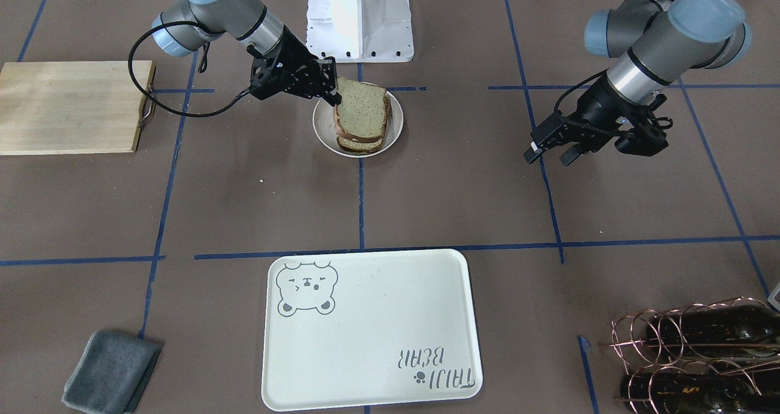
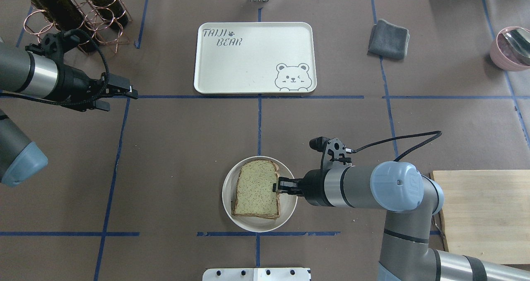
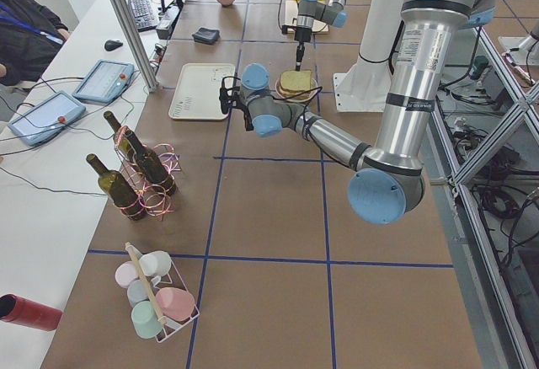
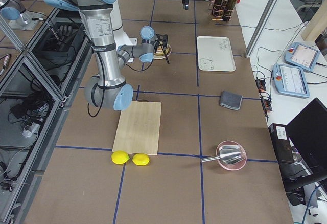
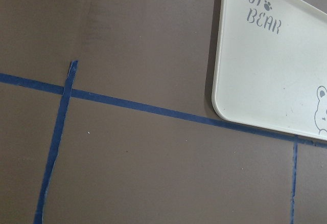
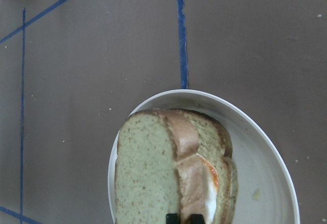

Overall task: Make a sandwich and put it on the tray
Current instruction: 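Lower the bread onto the egg toast, open the right gripper, withdraw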

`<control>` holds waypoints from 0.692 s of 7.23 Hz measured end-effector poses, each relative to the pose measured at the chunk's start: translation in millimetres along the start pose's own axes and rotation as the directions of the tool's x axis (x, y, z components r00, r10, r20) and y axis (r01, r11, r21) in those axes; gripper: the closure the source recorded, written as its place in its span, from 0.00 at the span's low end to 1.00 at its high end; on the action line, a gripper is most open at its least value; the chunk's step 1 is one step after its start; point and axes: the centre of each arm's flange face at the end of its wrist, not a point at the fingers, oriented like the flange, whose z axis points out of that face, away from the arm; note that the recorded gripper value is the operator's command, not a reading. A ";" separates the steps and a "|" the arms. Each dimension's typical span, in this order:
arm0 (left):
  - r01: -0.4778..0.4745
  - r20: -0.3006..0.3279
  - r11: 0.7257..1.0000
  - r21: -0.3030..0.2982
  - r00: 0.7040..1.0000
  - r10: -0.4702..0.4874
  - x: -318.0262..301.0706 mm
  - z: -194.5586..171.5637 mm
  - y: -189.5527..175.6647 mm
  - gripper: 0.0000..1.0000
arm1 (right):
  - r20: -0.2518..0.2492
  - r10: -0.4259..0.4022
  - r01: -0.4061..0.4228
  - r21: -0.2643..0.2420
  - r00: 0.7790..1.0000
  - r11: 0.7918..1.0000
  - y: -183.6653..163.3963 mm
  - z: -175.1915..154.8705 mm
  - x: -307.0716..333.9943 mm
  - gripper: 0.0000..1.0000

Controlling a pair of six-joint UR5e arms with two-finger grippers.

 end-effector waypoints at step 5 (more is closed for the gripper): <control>0.016 -0.025 1.000 -0.003 1.000 -0.016 52.2 42.1 42.8 0.00 | -0.182 0.049 -0.052 -0.012 0.982 0.999 -76.4 -62.2 -8.6 0.00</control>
